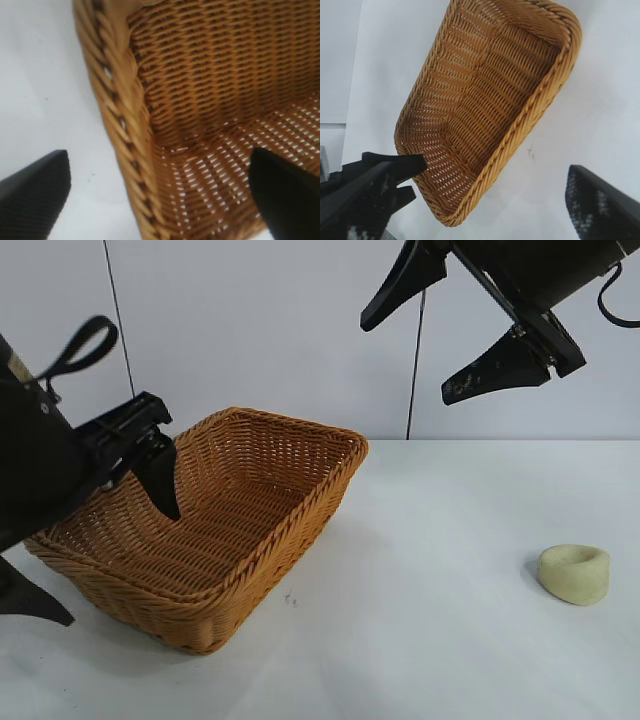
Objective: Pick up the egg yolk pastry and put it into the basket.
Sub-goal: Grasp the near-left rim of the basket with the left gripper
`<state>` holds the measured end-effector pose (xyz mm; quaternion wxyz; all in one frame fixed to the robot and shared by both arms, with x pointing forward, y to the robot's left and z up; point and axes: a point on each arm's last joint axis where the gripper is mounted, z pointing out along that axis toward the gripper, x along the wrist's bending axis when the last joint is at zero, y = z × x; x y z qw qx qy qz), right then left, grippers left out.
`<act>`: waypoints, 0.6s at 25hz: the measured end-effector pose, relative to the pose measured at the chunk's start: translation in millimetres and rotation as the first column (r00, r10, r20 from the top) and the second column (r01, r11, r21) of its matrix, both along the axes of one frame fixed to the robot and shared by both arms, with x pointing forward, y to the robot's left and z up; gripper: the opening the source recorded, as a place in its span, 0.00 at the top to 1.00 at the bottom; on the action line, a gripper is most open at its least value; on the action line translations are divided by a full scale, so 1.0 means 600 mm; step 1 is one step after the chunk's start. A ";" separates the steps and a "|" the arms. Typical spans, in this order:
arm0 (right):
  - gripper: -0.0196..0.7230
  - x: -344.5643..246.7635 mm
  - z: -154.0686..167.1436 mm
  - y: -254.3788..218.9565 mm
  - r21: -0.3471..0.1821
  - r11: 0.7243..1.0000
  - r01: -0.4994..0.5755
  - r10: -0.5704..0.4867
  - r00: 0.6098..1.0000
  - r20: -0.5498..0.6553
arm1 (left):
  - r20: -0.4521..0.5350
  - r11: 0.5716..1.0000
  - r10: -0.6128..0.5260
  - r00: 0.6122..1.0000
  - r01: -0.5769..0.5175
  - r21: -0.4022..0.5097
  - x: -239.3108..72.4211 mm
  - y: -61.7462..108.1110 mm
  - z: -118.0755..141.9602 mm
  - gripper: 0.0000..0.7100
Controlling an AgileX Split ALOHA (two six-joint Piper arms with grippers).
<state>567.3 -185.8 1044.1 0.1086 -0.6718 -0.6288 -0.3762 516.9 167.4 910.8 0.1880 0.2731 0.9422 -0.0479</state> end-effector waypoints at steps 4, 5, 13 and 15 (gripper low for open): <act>0.09 0.000 0.000 0.000 0.000 1.000 -0.001 0.001 1.000 -0.001 | 0.014 1.000 0.013 1.000 -0.013 0.005 0.007 0.011 0.001 0.02; 0.09 0.000 0.000 0.000 0.000 1.000 -0.001 0.001 1.000 -0.001 | 0.018 1.000 0.005 1.000 -0.005 0.012 0.007 0.012 0.001 0.02; 0.09 0.000 0.000 0.000 0.000 1.000 -0.001 0.001 1.000 -0.001 | -0.039 0.998 -0.024 0.999 0.026 0.059 -0.001 0.017 -0.006 0.09; 0.09 0.000 0.000 0.000 0.000 1.000 -0.001 0.001 1.000 -0.001 | -0.081 0.997 -0.023 0.996 0.030 0.075 -0.005 0.018 -0.014 0.24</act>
